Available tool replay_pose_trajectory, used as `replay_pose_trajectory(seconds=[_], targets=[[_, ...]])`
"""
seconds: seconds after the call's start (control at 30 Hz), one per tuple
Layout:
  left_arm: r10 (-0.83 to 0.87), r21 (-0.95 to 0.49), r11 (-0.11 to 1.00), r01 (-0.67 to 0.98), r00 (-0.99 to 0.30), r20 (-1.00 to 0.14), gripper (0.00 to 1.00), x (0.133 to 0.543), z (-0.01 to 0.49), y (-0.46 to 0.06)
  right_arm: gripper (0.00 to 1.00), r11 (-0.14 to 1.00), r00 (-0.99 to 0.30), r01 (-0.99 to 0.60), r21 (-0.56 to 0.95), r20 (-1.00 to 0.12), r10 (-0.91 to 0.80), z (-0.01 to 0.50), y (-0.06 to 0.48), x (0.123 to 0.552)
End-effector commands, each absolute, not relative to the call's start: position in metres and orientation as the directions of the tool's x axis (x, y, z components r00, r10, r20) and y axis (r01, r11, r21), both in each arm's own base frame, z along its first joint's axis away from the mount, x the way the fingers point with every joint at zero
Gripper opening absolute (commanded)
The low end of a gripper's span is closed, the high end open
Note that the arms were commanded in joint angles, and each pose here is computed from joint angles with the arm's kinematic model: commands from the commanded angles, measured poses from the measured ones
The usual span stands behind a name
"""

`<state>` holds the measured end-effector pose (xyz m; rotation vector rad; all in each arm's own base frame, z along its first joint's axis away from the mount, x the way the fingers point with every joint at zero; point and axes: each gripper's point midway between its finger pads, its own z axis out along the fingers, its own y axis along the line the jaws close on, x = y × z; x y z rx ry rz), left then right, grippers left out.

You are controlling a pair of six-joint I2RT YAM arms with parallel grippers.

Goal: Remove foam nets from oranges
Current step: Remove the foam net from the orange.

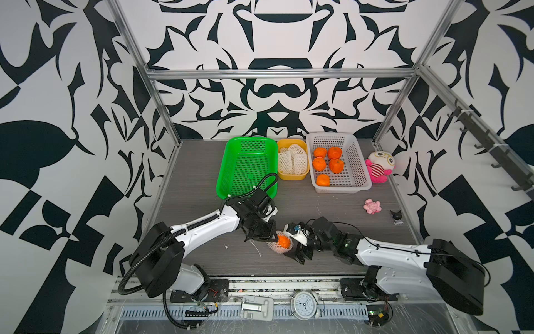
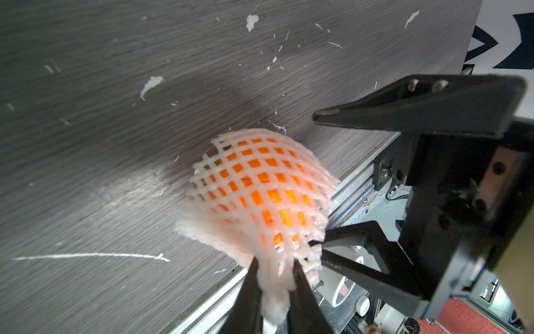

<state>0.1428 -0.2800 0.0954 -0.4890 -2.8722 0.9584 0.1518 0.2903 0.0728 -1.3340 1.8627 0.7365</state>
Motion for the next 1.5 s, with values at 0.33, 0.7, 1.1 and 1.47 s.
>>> replay_pose_trajectory(seconds=[0.33, 0.7, 1.1, 1.47], targets=[[0.329, -0.622, 0.736, 0.267, -0.944, -0.015, 0.18, 0.139, 0.101, -0.285, 0.65, 0.296, -0.166, -0.955, 0.005, -0.835, -0.524, 0.086, 0.313, 0.168], [0.333, -0.609, 0.743, 0.277, -0.943, -0.022, 0.18, 0.141, 0.101, -0.283, 0.33, 0.271, -0.177, -0.962, 0.036, -0.837, -0.518, 0.099, 0.314, 0.161], [0.329, -0.600, 0.747, 0.286, -0.943, -0.041, 0.18, 0.143, 0.106, -0.280, 0.21, 0.277, -0.179, -0.960, 0.037, -0.843, -0.508, 0.117, 0.313, 0.161], [0.319, -0.617, 0.733, 0.286, -0.946, -0.060, 0.18, 0.146, 0.113, -0.283, 0.17, 0.282, -0.173, -0.959, 0.031, -0.852, -0.495, 0.128, 0.313, 0.160]])
